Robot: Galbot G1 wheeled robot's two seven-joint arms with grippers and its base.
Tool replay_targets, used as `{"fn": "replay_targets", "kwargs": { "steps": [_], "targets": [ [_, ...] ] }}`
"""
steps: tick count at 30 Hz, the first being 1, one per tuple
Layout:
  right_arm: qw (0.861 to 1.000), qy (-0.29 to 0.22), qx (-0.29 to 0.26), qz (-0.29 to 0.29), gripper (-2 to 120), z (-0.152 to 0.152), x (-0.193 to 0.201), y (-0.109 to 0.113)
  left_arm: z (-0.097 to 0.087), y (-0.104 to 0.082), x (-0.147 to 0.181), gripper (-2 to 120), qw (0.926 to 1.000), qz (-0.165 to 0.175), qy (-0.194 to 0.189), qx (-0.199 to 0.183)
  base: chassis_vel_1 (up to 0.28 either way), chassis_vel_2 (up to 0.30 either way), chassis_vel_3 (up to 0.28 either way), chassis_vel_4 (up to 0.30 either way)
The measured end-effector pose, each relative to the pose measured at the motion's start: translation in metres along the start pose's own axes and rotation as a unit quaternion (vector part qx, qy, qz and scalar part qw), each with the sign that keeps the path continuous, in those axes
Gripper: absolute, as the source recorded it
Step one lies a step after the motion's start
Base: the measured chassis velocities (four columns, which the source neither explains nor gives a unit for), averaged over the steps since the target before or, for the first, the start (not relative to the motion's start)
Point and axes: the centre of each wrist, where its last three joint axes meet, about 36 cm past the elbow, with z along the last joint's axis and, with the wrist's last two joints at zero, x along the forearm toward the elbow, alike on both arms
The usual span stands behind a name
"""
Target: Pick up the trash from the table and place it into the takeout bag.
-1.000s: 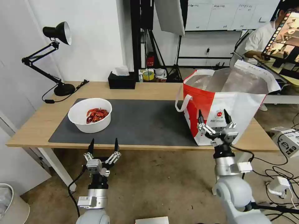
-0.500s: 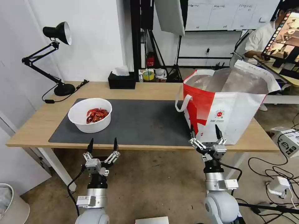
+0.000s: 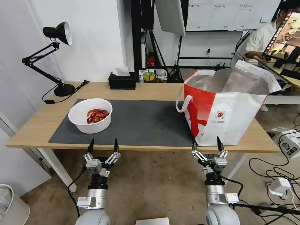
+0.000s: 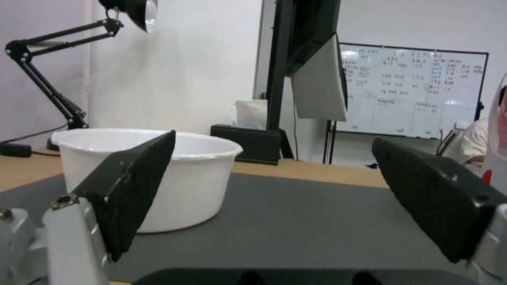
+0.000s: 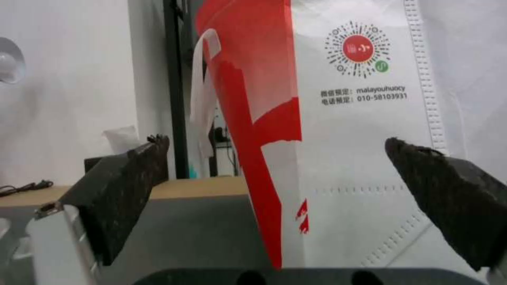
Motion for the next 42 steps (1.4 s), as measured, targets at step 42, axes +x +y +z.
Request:
{"fn": "replay_targets", "kwargs": {
  "steps": [42],
  "targets": [
    [1.0, -0.007, 0.004, -0.007, 100, -0.004, -0.006, 0.002, -0.017, 0.027, -0.058, 100, 0.9994, -0.013, -0.02, -0.024, 0.0, 0.0, 0.0, 0.0]
  ]
}}
